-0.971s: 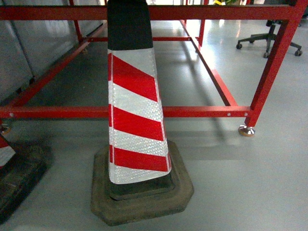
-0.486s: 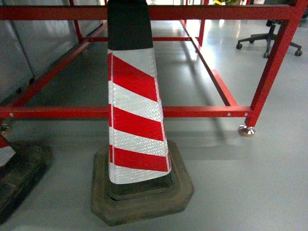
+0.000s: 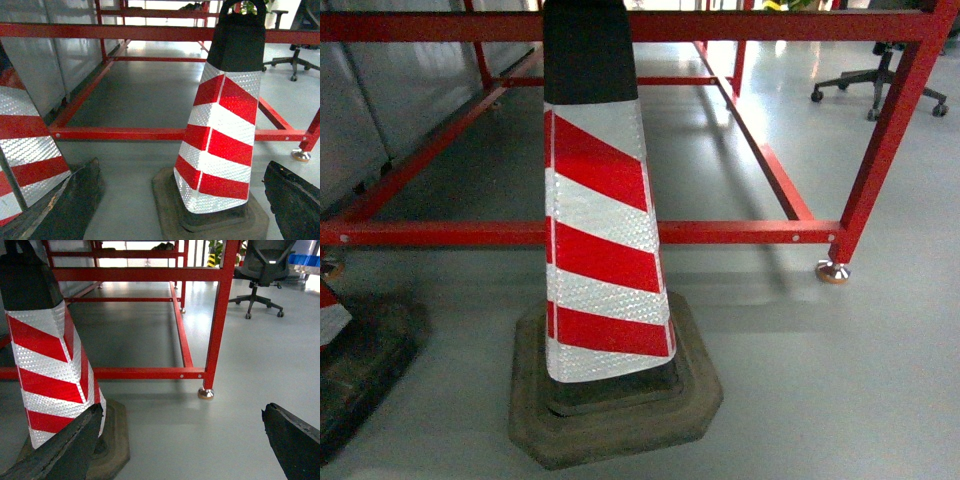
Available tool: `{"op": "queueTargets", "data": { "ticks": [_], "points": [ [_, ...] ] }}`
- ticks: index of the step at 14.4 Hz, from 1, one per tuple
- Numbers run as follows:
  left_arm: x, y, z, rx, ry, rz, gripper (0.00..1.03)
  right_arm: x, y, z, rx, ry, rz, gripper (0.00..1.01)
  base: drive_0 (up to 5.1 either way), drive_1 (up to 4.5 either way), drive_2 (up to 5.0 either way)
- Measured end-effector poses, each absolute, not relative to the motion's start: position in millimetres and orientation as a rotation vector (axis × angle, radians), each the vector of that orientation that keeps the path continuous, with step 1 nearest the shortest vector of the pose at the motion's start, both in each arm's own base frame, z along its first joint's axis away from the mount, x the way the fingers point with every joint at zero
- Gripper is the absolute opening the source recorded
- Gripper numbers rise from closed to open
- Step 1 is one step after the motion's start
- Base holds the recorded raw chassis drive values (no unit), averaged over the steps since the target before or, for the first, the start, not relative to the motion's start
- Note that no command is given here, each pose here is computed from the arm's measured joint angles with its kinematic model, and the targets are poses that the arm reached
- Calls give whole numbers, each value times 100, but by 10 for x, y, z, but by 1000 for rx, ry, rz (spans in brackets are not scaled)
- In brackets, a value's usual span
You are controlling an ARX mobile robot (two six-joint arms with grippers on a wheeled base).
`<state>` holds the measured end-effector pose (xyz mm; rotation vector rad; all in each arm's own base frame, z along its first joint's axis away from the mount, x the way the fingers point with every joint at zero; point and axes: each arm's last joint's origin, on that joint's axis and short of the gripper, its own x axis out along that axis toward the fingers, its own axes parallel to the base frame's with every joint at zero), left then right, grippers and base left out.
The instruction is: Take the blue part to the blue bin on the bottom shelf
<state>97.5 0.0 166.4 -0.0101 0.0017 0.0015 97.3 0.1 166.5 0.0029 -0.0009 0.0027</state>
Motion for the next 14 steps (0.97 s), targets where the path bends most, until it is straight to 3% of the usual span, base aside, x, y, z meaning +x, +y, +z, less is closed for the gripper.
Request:
{"op": "queueTargets", "data": {
  "ticks": [14],
  "points": [
    [975, 0, 1664, -2, 2, 1, 98, 973, 0, 1666, 2, -2, 1, 98, 0, 0, 0]
  ]
}}
